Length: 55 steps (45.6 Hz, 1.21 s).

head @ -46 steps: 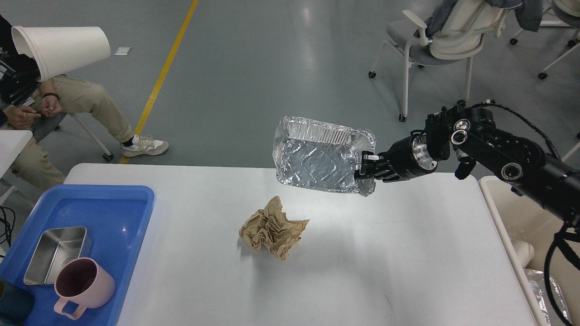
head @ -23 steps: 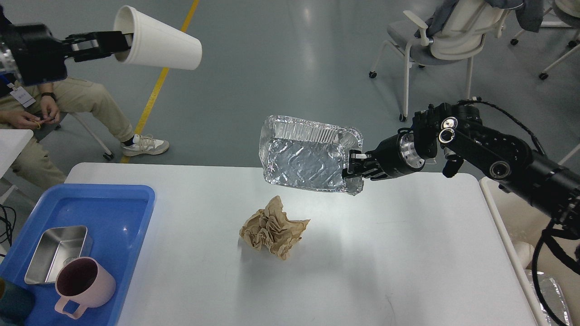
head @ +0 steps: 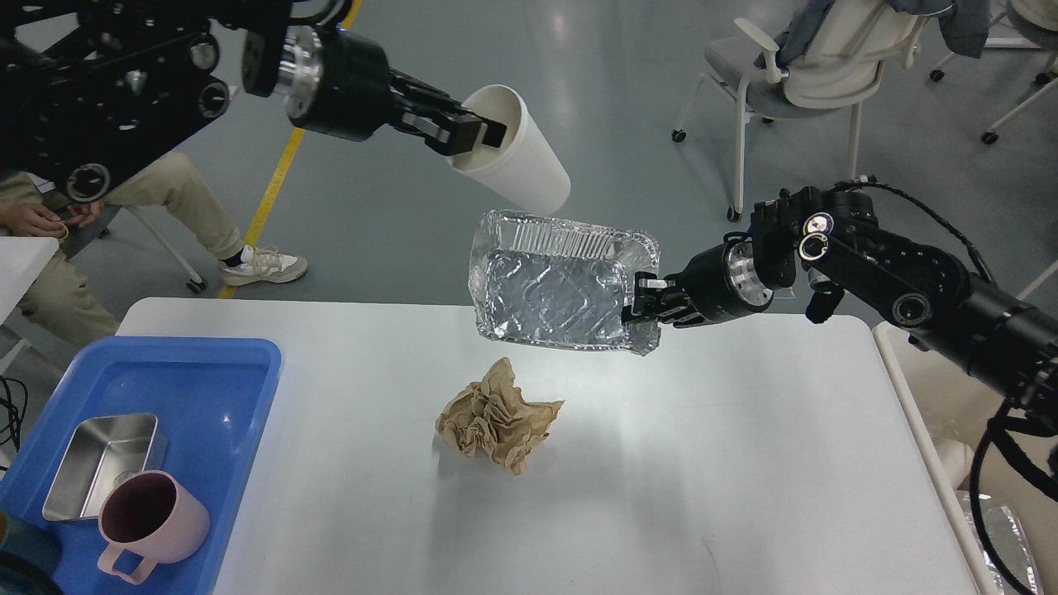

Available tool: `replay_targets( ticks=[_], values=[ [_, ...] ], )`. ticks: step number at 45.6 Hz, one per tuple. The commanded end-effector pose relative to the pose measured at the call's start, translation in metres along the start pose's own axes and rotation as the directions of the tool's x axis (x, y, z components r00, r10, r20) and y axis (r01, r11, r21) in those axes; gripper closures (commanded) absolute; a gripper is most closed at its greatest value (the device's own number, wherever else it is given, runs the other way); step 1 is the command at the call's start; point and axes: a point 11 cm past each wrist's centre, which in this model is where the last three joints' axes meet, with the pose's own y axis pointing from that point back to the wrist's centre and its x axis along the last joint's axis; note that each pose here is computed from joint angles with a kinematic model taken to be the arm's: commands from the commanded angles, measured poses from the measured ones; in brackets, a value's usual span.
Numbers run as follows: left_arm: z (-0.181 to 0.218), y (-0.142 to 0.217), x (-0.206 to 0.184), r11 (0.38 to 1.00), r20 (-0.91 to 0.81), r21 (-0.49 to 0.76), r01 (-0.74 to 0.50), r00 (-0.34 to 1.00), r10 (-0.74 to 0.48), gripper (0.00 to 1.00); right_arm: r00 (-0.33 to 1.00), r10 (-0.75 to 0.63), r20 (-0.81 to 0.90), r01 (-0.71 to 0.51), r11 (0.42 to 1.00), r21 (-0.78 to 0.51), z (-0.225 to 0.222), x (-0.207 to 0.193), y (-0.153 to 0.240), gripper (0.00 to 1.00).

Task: Tidy desktop
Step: 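Grasp the white paper cup with the left gripper and lift it, then place the paper cup into the foil tray and release it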

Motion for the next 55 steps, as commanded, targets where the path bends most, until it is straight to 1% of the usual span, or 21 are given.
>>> replay_targets(
  ticks=[1,6,10,14,20,23,24,25,26,31,32,33,37,44,50,55],
  values=[
    [0.006,-0.033,-0.007,0.996,0.064,0.029,0.09,0.994,-0.091,0.94,1.0,0.009,-0.005,-0.009,1.0,0.002,-0.002,0.003,0.002,1.0],
    [0.011,-0.053,-0.017,0.989,0.09,0.039,0.142,0.985,-0.145,0.93,1.0,0.015,-0.008,-0.015,1.0,0.005,-0.004,0.006,0.004,1.0],
    [0.007,-0.062,-0.025,0.984,0.106,0.06,0.165,0.98,-0.171,0.93,1.0,0.016,-0.009,-0.016,1.0,0.005,-0.005,0.006,0.005,1.0],
    [0.002,-0.07,-0.035,0.986,0.112,0.069,0.154,0.981,-0.161,0.93,1.0,0.02,-0.011,-0.02,1.0,0.004,-0.005,0.008,0.006,1.0],
    [-0.002,-0.07,-0.039,0.987,0.092,0.07,0.147,0.984,-0.153,0.92,1.0,0.019,-0.013,-0.019,1.0,0.004,-0.006,0.007,0.006,1.0],
    [-0.004,-0.072,-0.042,0.987,0.082,0.07,0.142,0.986,-0.148,0.88,1.0,0.02,-0.012,-0.02,1.0,0.004,-0.005,0.008,0.006,1.0],
    [-0.005,-0.072,-0.042,0.988,0.08,0.071,0.135,0.987,-0.141,0.85,1.0,0.02,-0.012,-0.02,1.0,0.004,-0.005,0.008,0.006,1.0],
    [-0.006,-0.072,-0.041,0.99,0.075,0.068,0.123,0.989,-0.128,0.79,1.0,0.02,-0.012,-0.02,1.0,0.003,-0.005,0.008,0.006,1.0],
    [-0.006,-0.072,-0.042,0.991,0.072,0.066,0.114,0.99,-0.119,0.71,1.0,0.02,-0.012,-0.02,1.0,0.004,-0.005,0.008,0.006,1.0],
    [-0.007,-0.073,-0.038,0.996,0.038,0.068,0.06,0.997,-0.062,0.24,1.0,0.019,-0.011,-0.019,1.0,0.004,-0.005,0.007,0.006,1.0],
    [-0.008,-0.073,-0.036,0.997,0.025,0.068,0.044,0.999,-0.046,0.17,1.0,0.019,-0.011,-0.019,1.0,0.004,-0.005,0.007,0.006,1.0],
    [-0.008,-0.073,-0.035,0.997,0.01,0.068,0.032,0.999,-0.033,0.13,1.0,0.018,-0.011,-0.018,1.0,0.003,-0.004,0.007,0.006,1.0],
    [-0.009,-0.072,-0.03,0.998,-0.045,0.063,-0.012,0.999,0.015,0.11,1.0,0.019,-0.011,-0.019,1.0,0.002,-0.004,0.007,0.006,1.0],
    [-0.01,-0.07,-0.031,0.998,-0.086,0.055,-0.036,0.996,0.04,0.08,1.0,0.016,-0.011,-0.016,1.0,0.002,-0.004,0.006,0.005,1.0],
    [-0.017,-0.066,-0.034,0.996,-0.118,0.058,-0.066,0.99,0.072,0.08,1.0,0.016,-0.01,-0.016,1.0,0.0,-0.004,0.006,0.005,1.0],
    [-0.025,-0.056,-0.031,0.991,-0.192,0.06,-0.123,0.972,0.133,0.07,1.0,0.015,-0.01,-0.015,1.0,-0.001,-0.003,0.006,0.005,1.0]
  ],
)
